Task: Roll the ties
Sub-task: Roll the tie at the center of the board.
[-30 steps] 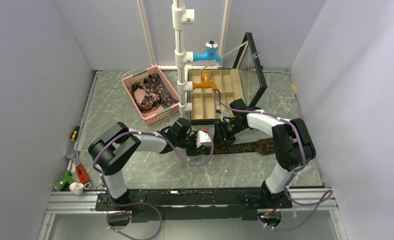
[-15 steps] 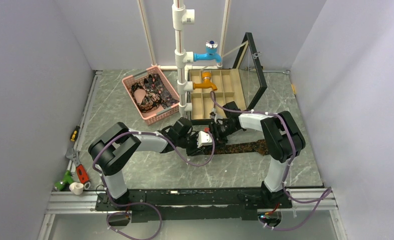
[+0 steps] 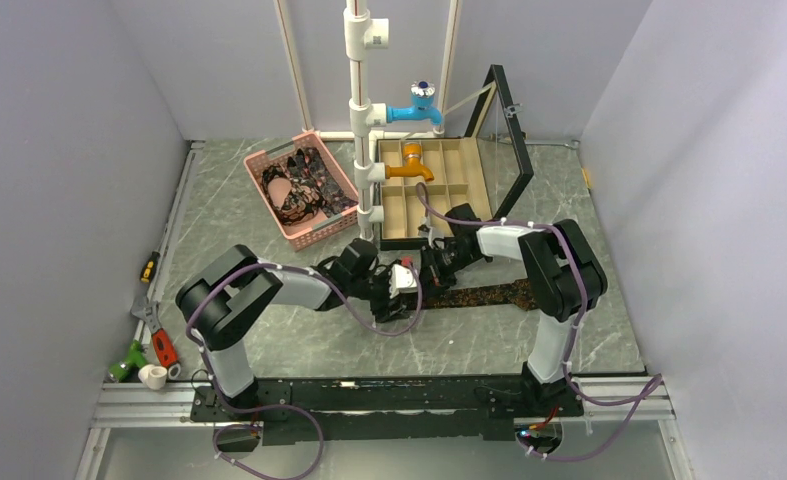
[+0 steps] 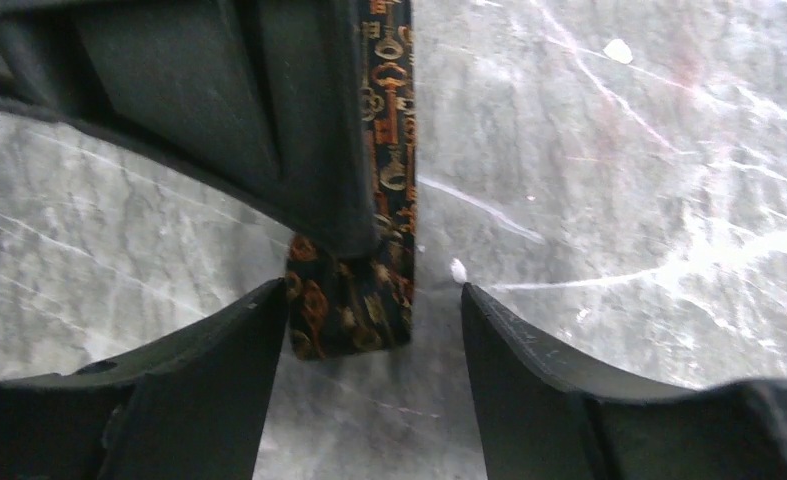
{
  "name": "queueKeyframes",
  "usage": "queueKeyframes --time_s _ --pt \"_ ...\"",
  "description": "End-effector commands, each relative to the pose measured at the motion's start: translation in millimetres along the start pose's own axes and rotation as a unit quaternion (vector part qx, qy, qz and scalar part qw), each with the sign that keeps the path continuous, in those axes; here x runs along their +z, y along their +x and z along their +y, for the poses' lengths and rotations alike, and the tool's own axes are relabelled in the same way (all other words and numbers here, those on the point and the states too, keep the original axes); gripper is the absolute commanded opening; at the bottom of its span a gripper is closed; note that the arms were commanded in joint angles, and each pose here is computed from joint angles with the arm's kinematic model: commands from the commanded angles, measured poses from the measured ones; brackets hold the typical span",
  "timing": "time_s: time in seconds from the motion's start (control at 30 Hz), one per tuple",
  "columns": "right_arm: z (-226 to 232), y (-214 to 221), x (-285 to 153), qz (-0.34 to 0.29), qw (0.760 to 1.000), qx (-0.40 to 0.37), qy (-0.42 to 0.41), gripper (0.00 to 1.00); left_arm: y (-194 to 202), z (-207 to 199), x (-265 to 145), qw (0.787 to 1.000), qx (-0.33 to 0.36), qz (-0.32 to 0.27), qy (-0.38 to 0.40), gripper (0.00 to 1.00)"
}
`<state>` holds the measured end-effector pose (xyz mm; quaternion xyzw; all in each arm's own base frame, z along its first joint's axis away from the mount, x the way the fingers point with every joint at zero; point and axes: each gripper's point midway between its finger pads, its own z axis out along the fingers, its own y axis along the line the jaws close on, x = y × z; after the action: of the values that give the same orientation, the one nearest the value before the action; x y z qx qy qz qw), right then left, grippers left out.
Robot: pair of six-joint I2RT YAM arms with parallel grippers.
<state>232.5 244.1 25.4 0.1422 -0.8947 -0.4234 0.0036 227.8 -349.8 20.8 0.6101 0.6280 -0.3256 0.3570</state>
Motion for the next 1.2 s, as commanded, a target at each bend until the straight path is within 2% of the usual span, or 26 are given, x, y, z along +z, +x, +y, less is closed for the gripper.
queueKeyframes --time_s 0.0,0.2,0.4,0.47,0.6,0.67,0.73,0.83,0.97,1.17 --pt "-52 17 -1 0.021 0.995 0.041 0.086 0.0 36 -30 -7 0.999 -0.031 0.0 0.033 0.73" --pt "-71 26 -6 0.036 0.99 0.063 0.12 0.0 21 -19 4 0.998 -0.013 -0.068 0.006 0.79" --pt "-70 38 -7 0.051 0.992 0.066 0.095 0.0 13 -3 25 0.995 -0.015 -0.099 -0.011 0.76" --pt "-64 38 -7 0.049 0.994 0.056 0.079 0.0 15 -4 32 0.995 -0.017 -0.098 -0.004 0.69" --pt "-32 25 -13 0.025 0.999 0.03 0.025 0.0 21 -8 30 0.997 -0.015 -0.08 0.002 0.48" --pt "-13 16 -16 0.01 1.0 0.02 -0.001 0.0 27 -15 25 0.998 -0.011 -0.069 0.013 0.48" --pt "9 8 -15 -0.001 0.999 0.01 -0.03 0.0 32 -23 20 0.998 -0.008 -0.056 0.024 0.55" --pt "25 1 -11 -0.008 0.999 0.008 -0.049 0.0 36 -26 19 0.998 -0.018 -0.043 0.031 0.53" --pt "22 3 -10 -0.002 0.999 0.019 -0.049 0.0 38 -22 16 0.999 -0.028 -0.02 0.022 0.44" --pt "-11 16 -26 -0.004 0.998 0.054 -0.018 0.0 48 -28 1 0.999 -0.023 0.025 0.031 0.22"
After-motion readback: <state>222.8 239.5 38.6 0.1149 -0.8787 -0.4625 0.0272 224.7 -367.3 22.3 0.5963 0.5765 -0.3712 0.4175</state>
